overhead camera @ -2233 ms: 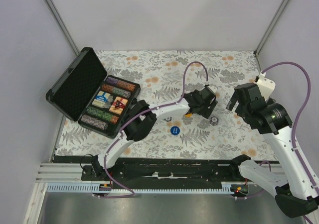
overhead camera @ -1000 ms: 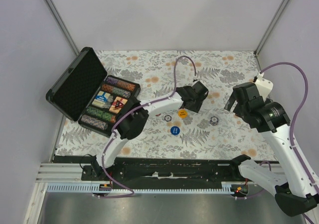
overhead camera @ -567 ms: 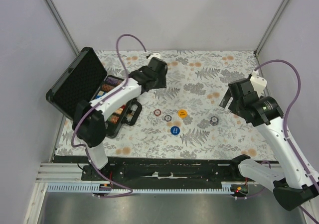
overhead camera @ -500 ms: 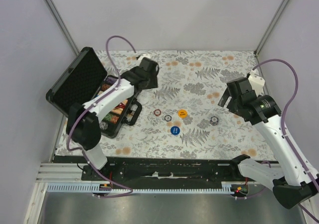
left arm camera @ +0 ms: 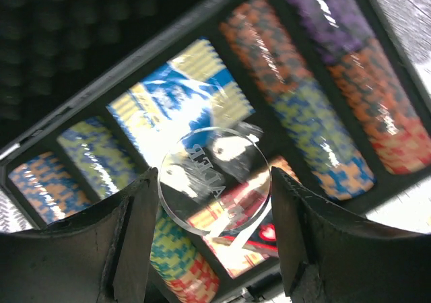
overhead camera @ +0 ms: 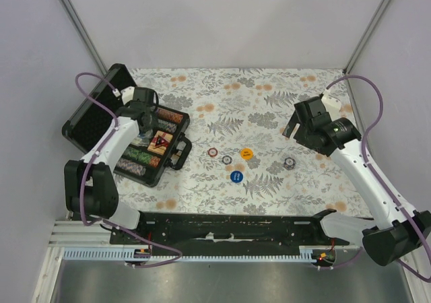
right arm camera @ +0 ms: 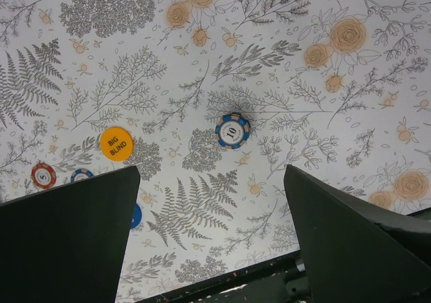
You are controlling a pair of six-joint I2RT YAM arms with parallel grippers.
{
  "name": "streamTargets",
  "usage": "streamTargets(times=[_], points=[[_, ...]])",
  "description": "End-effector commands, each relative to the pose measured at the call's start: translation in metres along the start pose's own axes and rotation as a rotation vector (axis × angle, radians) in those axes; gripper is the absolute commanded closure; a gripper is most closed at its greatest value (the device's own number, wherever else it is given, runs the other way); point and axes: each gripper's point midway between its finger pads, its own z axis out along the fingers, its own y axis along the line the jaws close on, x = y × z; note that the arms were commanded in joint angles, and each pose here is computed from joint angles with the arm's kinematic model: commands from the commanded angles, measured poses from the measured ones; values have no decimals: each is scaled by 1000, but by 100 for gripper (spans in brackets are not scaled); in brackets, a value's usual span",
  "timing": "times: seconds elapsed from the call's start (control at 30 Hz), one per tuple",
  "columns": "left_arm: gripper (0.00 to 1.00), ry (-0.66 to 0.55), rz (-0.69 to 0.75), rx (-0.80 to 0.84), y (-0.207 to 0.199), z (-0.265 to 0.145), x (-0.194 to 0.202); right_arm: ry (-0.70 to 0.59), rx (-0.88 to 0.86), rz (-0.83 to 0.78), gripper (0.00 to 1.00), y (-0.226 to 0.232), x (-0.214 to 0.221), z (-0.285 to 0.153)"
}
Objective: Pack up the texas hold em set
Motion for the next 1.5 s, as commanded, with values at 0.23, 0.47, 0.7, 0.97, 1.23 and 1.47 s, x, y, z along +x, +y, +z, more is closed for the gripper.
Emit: streamTargets(times=[0.23, 0.47, 0.7, 0.97, 1.23, 1.47], points=[[55, -60, -179, -135, 43, 34, -27, -39, -18, 22, 4, 9, -12, 2], [55, -41, -176, -160, 42, 53, -23, -43, -13, 9, 4, 10, -15, 3], [48, -38, -165, -165, 42, 62, -22, -40, -9, 3, 3, 11, -16, 5], [33, -46, -150, -153, 37, 67, -25, -36, -12, 0, 3, 14, -17, 5], [18, -47, -163, -140, 40, 50, -30, -33, -12, 18, 4, 12, -14, 5], [15, -50, -198, -50, 35, 12, -44, -20, -13, 24, 4, 13, -11, 7]])
